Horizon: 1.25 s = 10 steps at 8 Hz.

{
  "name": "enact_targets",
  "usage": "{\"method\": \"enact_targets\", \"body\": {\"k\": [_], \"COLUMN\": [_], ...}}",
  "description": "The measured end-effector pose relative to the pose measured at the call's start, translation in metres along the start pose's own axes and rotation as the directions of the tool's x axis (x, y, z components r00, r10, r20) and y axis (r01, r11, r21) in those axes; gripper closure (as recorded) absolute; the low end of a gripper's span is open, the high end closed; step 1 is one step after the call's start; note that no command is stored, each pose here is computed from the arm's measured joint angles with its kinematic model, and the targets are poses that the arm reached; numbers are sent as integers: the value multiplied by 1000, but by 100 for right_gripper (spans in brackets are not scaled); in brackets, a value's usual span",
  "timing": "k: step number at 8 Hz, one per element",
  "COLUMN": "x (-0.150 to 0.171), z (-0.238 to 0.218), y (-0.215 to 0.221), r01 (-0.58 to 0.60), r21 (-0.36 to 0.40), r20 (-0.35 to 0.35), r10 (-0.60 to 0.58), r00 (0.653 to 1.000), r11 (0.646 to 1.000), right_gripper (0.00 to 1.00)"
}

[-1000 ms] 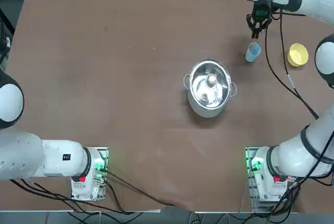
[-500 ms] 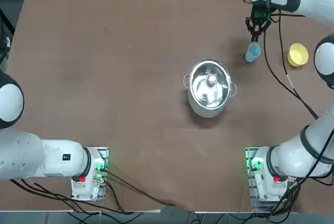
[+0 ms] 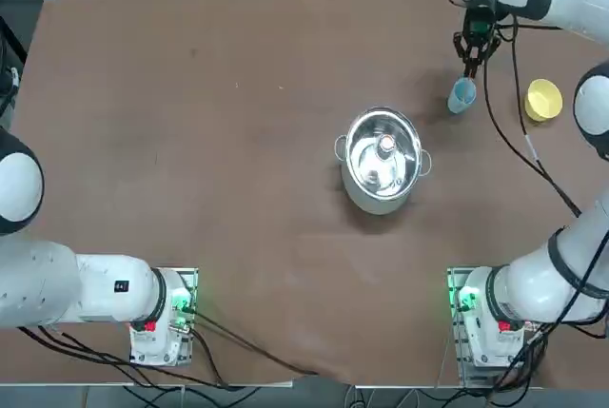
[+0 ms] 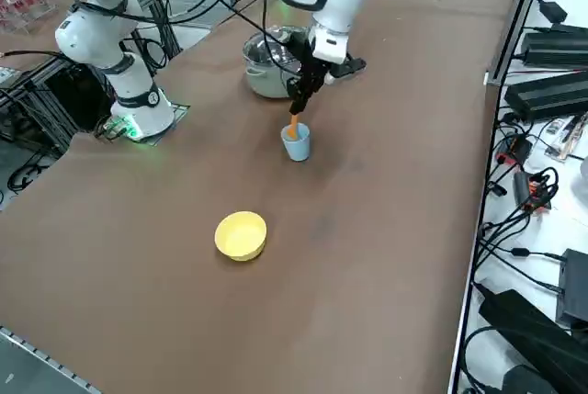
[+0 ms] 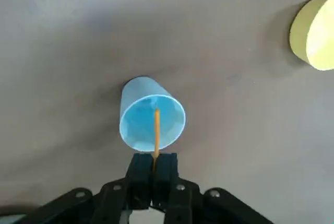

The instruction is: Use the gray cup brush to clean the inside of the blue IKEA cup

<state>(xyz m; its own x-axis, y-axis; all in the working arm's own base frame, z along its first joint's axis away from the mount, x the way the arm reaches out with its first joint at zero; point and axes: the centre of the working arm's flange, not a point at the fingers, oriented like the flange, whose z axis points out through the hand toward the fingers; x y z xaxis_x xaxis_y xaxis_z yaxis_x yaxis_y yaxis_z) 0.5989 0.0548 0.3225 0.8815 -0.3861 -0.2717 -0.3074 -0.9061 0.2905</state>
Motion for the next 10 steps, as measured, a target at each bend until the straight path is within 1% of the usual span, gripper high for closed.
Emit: {"method": "enact_targets", "body": {"k": [3,5,8,10], "x": [9,13,19,17], "z": [-3,-8,-7,-4], "y": [13,13,-5,-19], "r01": [-25,-32,-87,-108], "r21": [6,14,40,69], "r20": [-7,-16,-40,-37], "r10": [25,32,88,111], "r00": [1000,999,995,993], "r11": [1000,999,995,992], "right_gripper": [97,97,97,97]}}
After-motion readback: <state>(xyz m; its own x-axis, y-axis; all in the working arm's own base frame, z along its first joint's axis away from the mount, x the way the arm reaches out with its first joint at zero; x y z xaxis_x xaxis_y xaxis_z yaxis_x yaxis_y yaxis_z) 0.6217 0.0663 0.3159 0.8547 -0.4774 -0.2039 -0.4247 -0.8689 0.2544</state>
